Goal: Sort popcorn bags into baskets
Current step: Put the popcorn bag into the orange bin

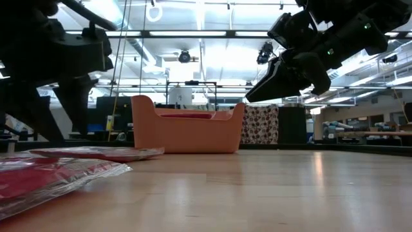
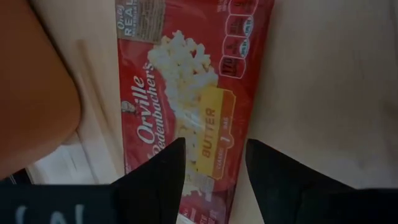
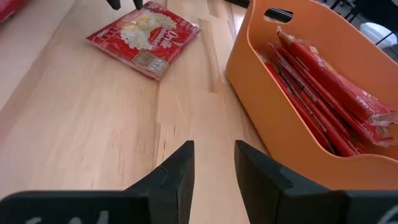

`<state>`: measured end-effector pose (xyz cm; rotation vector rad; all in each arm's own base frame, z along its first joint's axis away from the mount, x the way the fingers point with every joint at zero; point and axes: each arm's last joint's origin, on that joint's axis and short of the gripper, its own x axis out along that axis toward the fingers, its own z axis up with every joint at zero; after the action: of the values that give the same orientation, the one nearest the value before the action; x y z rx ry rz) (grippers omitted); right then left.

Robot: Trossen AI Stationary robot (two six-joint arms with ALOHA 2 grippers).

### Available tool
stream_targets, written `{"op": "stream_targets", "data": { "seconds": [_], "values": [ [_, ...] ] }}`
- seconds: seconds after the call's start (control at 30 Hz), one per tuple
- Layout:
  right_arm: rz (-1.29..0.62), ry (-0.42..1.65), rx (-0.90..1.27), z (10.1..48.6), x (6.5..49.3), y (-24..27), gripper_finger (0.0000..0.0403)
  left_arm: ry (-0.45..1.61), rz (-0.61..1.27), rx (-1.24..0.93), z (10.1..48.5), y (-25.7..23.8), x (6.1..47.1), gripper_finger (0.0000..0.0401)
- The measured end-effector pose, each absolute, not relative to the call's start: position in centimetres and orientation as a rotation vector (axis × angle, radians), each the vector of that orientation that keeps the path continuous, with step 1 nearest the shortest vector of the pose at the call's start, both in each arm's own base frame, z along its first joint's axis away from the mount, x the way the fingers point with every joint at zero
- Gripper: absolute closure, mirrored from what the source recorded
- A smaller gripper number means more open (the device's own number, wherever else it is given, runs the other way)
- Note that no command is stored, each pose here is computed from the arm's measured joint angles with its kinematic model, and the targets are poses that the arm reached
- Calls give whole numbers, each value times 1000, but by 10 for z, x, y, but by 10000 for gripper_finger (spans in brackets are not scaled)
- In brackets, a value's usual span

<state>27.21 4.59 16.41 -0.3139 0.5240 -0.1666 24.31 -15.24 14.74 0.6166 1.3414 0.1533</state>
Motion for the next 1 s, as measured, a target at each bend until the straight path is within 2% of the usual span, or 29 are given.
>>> {"op": "stream_targets", "data": {
  "seconds": [0.5,0.63,0.83,1.0],
  "values": [
    [-144,523,-306,164,272,47,284,1340,116,594,127,-146,235,235],
    [-144,523,-307,164,272,47,284,1354,122,583,126,-145,234,278],
    [-144,523,-306,164,272,47,284,1368,216,457,128,-138,238,386],
    [-144,524,-309,164,272,47,284,1394,219,341,154,-130,257,393]
  ]
}}
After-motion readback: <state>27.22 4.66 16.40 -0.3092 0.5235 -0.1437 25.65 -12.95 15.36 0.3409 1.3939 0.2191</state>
